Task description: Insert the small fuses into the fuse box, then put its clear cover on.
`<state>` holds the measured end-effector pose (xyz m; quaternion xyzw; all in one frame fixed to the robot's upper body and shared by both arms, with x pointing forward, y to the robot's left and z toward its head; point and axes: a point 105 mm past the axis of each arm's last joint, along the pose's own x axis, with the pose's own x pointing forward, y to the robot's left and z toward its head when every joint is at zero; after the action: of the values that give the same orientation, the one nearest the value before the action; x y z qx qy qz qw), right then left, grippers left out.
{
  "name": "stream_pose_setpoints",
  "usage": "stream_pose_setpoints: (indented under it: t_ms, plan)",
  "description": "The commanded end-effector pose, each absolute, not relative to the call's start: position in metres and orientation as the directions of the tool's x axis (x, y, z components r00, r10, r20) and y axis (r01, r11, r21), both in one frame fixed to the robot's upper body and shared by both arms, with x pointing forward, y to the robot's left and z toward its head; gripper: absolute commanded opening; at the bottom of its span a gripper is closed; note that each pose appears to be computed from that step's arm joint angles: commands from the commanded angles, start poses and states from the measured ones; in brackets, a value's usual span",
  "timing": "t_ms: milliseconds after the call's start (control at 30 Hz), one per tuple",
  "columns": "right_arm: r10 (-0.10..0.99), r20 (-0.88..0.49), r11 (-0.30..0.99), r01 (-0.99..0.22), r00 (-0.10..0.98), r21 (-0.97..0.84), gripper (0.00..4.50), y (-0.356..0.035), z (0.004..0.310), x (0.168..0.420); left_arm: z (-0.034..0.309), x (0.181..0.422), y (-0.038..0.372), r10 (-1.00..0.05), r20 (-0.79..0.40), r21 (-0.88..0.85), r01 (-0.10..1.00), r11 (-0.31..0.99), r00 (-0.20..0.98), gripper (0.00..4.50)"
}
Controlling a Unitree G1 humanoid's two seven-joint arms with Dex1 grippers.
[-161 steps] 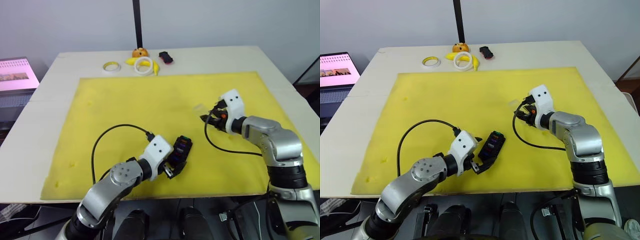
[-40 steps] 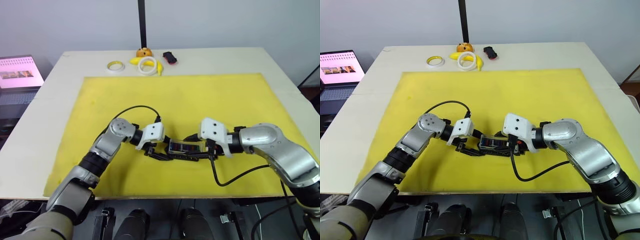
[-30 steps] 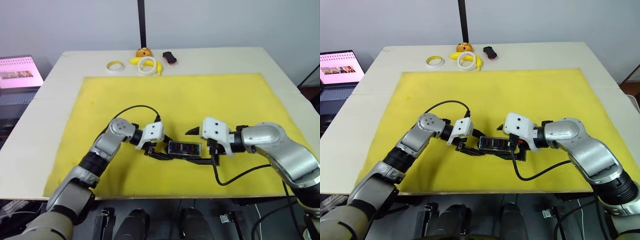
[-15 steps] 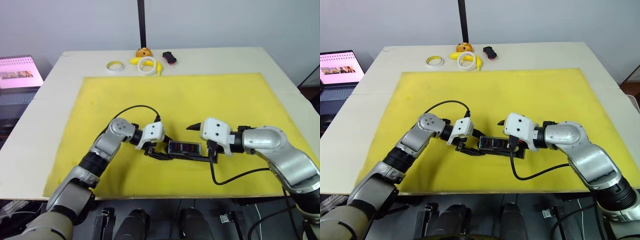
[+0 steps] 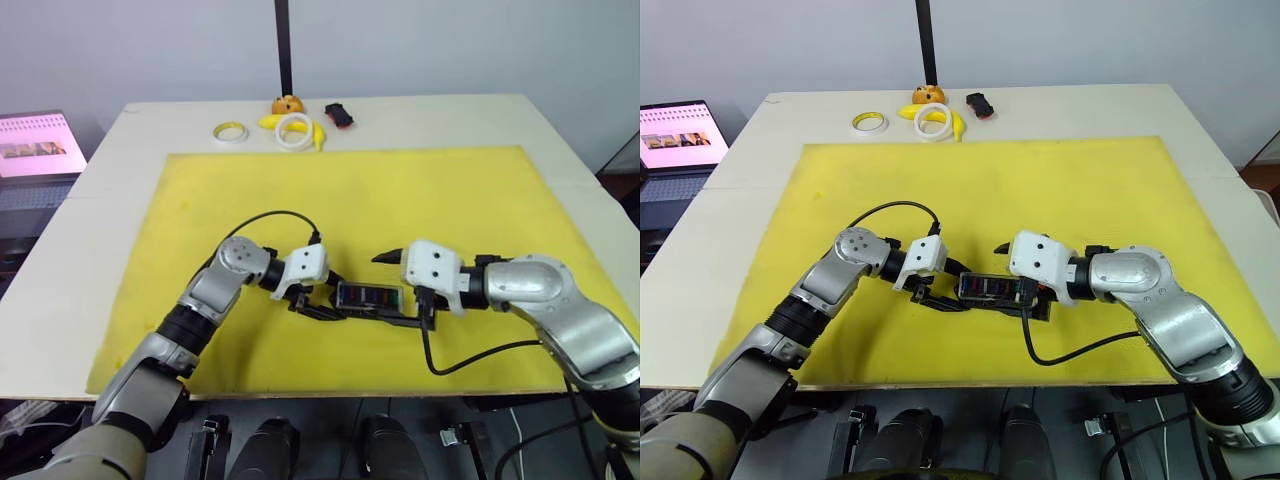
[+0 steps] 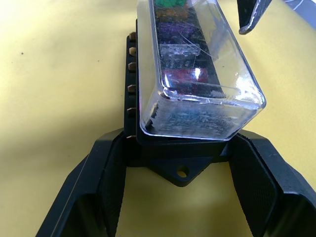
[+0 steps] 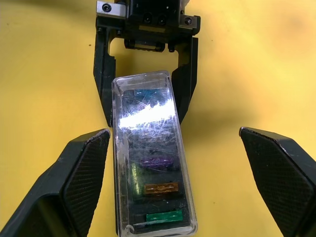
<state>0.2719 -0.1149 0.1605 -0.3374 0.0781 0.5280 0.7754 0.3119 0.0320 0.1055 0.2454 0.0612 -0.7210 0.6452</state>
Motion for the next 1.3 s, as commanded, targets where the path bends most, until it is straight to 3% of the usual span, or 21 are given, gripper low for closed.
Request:
stream_pose_setpoints:
  t_ms: [33,433,600,767,867,1000,1300]
  plan:
    - [0.762,-0.47,0.19,-0.847,0.446,-0.496,4.46,-0.113,0.164,0.27,0.115,0.312,0.031,-0.911,-0.411,0.258,0.954,-0.153,-0.035,2.52]
    - [0.749,-0.454,0.234,-0.834,0.482,-0.5,4.46,-0.119,0.172,0.278,0.115,0.311,0.03,-0.91,-0.412,0.257,0.954,-0.157,-0.039,2.52]
    - [0.815,-0.42,0.216,-0.883,0.398,-0.418,4.46,-0.11,0.178,0.264,0.115,0.312,0.03,-0.91,-0.412,0.258,0.954,-0.154,-0.036,2.52]
    - [0.867,-0.314,0.297,-0.908,0.387,-0.297,4.46,-0.108,0.185,0.265,0.116,0.312,0.03,-0.911,-0.41,0.257,0.954,-0.153,-0.035,2.52]
    - [0.884,-0.269,0.321,-0.915,0.383,-0.246,3.54,-0.109,0.184,0.265,0.116,0.312,0.03,-0.912,-0.409,0.258,0.954,-0.151,-0.034,2.52]
    - [0.88,-0.309,0.285,-0.922,0.36,-0.263,1.61,-0.11,0.172,0.261,0.116,0.313,0.031,-0.912,-0.409,0.258,0.955,-0.148,-0.031,2.52]
    - [0.866,-0.331,0.319,-0.924,0.375,-0.212,1.61,-0.112,0.155,0.267,0.117,0.313,0.03,-0.912,-0.409,0.26,0.954,-0.149,-0.031,2.52]
